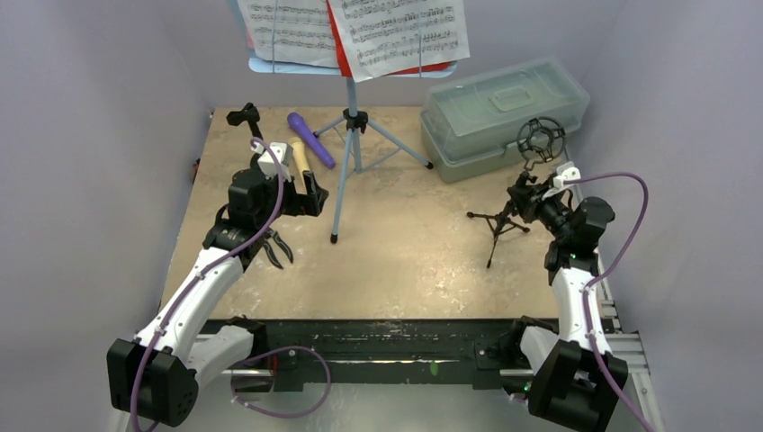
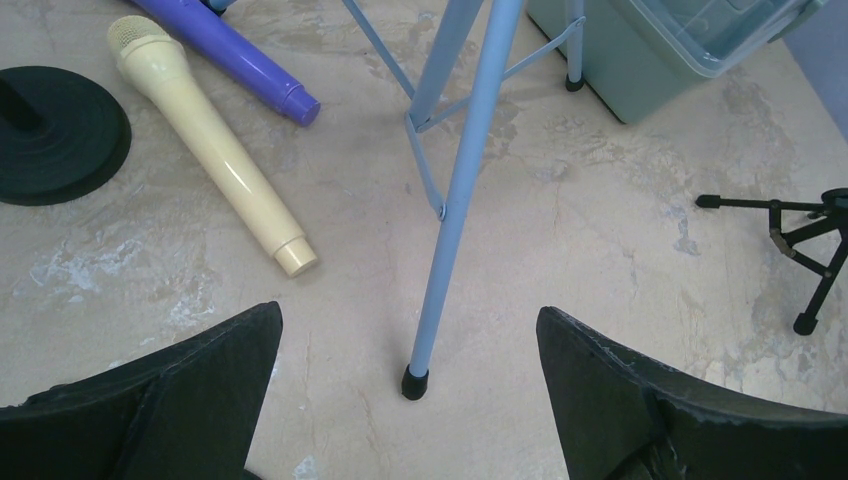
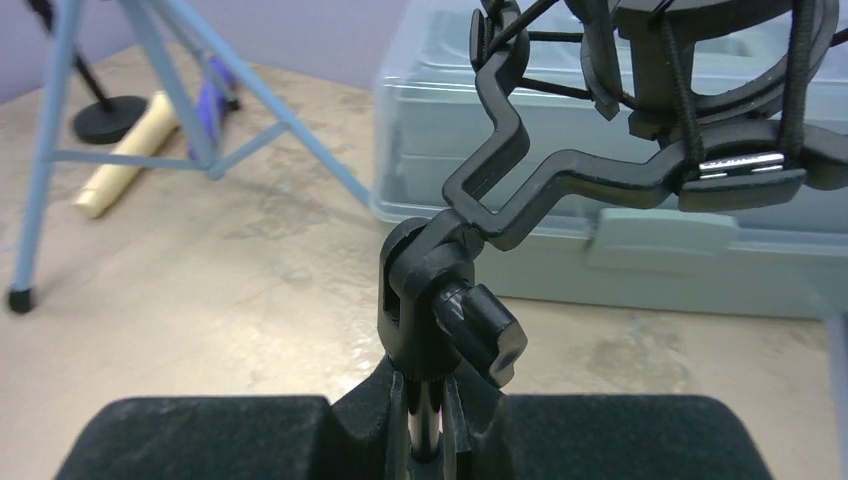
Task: Pack up the instrument practice props
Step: Pick up the microphone stand at the center of the board, then place the microphone stand at the center of the board.
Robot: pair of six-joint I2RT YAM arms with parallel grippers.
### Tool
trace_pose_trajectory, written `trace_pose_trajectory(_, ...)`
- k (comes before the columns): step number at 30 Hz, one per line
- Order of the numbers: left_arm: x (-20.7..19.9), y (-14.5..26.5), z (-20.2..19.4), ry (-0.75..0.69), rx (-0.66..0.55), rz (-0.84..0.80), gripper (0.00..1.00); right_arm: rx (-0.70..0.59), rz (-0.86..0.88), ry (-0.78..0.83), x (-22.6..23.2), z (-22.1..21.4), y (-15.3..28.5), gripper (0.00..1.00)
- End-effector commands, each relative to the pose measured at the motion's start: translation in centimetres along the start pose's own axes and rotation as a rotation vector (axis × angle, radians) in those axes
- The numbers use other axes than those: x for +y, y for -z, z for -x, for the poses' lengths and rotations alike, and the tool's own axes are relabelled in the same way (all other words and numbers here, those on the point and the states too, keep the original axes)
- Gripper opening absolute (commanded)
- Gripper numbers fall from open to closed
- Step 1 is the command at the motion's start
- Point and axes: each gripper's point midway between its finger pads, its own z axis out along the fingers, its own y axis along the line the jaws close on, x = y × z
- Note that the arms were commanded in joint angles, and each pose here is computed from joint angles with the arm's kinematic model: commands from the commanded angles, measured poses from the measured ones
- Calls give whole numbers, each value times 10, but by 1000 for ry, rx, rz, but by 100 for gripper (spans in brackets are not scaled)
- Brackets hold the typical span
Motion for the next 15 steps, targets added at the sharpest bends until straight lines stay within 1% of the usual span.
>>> trace_pose_trajectory(1,-5,4,23,-2,-59,-17,99,-65,223,84,38,37,3,0)
trace_pose_trajectory(6,-7,4,22,-8,-52,-33,99,-84,445,140,75,40,11,0)
trace_pose_trajectory(15,-18,3,18,-30,-43,-101,98,-118,671,286,110,39,8,0)
